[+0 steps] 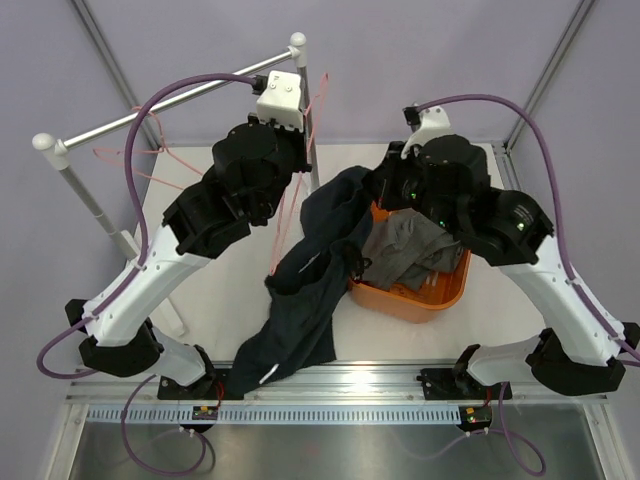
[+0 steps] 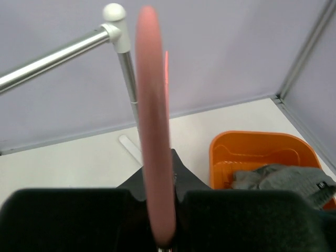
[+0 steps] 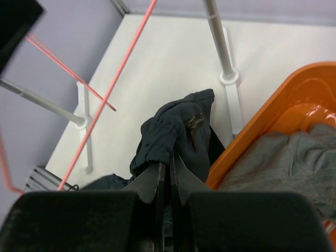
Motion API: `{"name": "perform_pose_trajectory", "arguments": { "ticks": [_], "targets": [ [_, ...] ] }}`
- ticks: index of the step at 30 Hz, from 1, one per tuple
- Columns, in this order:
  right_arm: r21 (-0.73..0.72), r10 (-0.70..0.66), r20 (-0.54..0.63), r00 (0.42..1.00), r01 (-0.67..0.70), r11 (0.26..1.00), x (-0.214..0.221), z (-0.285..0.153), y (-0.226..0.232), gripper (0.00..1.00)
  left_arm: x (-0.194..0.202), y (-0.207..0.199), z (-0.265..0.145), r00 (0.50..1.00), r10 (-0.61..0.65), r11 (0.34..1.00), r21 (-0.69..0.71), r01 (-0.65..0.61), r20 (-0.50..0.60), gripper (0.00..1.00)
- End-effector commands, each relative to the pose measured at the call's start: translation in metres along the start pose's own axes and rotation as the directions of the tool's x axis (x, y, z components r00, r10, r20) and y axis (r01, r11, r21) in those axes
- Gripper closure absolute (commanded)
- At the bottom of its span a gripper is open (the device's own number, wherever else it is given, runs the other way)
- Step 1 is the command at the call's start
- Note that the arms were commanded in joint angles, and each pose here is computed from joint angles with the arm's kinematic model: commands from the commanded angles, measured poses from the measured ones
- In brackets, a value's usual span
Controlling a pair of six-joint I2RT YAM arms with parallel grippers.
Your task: Remove the shorts from the hanger
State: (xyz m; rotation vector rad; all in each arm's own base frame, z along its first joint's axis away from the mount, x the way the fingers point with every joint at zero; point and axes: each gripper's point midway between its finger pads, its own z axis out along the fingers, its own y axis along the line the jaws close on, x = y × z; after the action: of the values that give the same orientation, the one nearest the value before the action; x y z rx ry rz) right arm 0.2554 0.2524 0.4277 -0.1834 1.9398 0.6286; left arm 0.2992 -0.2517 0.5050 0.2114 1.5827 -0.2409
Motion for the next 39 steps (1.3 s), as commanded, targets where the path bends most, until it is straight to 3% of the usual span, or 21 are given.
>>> {"name": "perform_pose_trajectory", "arguments": {
  "ticks": [1,6,12,15,19,23,32,39],
  "targets": [
    [-0.009,-0.019,0.139,0.99,0.02,1.0,-0.047,-0.042,-0.001,1.0,-0.033,0.032,0.004,0.994,-0.054,0.989,-0.131,0.067,0.099,1.0],
    [-0.021,-0.023,0.25,0.968,0.029,0.999,-0.089,-0.074,0.001,1.0,-0.045,0.049,0.007,0.987,-0.091,0.984,-0.139,0.109,0.134,1.0],
    [0.148,-0.102,0.476,0.874,0.035,0.988,-0.165,-0.115,-0.022,1.0,-0.033,0.048,0.002,0.989,-0.099,0.987,-0.113,0.112,0.114,1.0],
    [0.344,-0.209,0.557,0.804,0.005,0.939,-0.2,-0.134,-0.049,1.0,-0.024,0.048,-0.003,0.988,-0.116,0.987,-0.097,0.126,0.107,1.0],
    [0.48,-0.269,0.664,0.698,-0.122,0.869,-0.238,-0.165,-0.071,1.0,-0.015,0.05,-0.009,0.986,-0.137,0.986,-0.083,0.145,0.1,1.0],
    [0.582,-0.353,0.669,0.654,-0.166,0.796,-0.259,-0.182,-0.088,1.0,-0.004,0.049,-0.011,0.987,-0.14,0.986,-0.075,0.146,0.083,1.0],
    [0.663,-0.41,0.631,0.659,-0.183,0.726,-0.273,-0.141,-0.116,1.0,0.009,0.051,-0.02,0.983,-0.166,0.984,-0.055,0.17,0.077,1.0],
    [0.652,-0.398,0.627,0.669,-0.172,0.738,-0.275,-0.118,-0.117,1.0,0.01,0.053,-0.021,0.986,-0.152,0.986,-0.058,0.157,0.073,1.0]
  ]
}}
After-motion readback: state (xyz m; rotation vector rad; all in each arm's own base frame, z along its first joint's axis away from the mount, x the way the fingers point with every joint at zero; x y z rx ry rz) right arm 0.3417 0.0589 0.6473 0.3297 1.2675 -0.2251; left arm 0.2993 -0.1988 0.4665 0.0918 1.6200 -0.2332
